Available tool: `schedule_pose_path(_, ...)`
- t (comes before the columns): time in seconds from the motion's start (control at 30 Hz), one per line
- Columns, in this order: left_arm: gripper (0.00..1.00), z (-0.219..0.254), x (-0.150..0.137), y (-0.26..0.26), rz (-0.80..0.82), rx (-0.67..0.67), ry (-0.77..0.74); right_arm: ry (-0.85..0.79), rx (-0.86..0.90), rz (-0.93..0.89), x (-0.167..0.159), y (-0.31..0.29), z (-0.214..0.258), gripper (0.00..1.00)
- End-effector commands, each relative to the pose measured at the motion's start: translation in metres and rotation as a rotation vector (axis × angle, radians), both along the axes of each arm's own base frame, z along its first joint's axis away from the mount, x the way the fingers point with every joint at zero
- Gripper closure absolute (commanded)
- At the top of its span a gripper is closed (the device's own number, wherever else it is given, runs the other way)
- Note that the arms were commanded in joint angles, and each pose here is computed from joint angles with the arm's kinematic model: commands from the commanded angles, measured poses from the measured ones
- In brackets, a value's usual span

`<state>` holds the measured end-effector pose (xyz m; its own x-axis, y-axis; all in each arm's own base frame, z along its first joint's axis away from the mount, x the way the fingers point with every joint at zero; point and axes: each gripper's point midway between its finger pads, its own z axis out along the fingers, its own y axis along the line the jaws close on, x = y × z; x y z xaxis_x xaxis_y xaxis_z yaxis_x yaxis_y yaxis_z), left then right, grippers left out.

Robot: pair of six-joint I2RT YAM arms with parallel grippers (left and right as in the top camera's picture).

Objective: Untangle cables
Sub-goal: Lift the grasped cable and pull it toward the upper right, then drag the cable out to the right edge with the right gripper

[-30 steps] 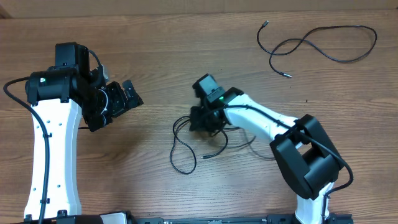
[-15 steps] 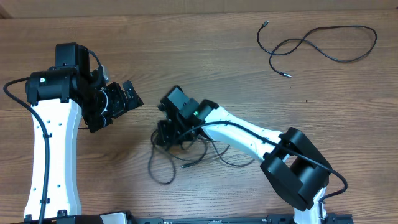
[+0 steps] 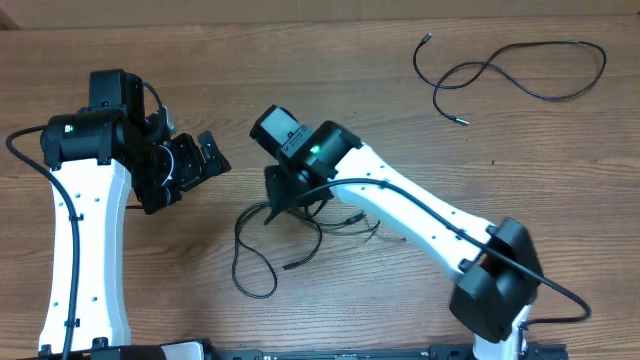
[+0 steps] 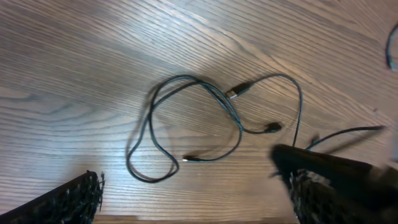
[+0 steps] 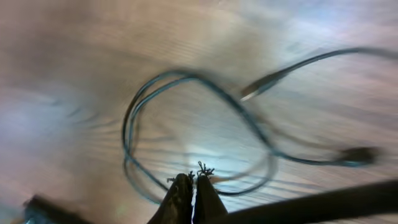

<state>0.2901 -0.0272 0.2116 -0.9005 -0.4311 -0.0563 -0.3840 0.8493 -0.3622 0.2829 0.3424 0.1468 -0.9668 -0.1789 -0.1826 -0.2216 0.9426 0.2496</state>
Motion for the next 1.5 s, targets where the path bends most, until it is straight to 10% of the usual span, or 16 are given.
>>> schedule_pose_path(0.0,0.0,0.005,-0.005,-0.019,-0.01,-0.118,0.023,-0.254,0.037,-0.062,0.023,-0.022,0.086,0.96)
schedule_pose_path(0.53,0.15,0.024,-0.01,-0.078,-0.312,-0.281,-0.087,-0.556,0.217,-0.307,0.021,-0.14,0.235,0.96)
schedule_pose_path(1.47,0.06,0.018,-0.009,-0.094,-0.399,-0.201,-0.11,-0.53,-0.225,-0.959,0.062,-0.381,0.205,0.96)
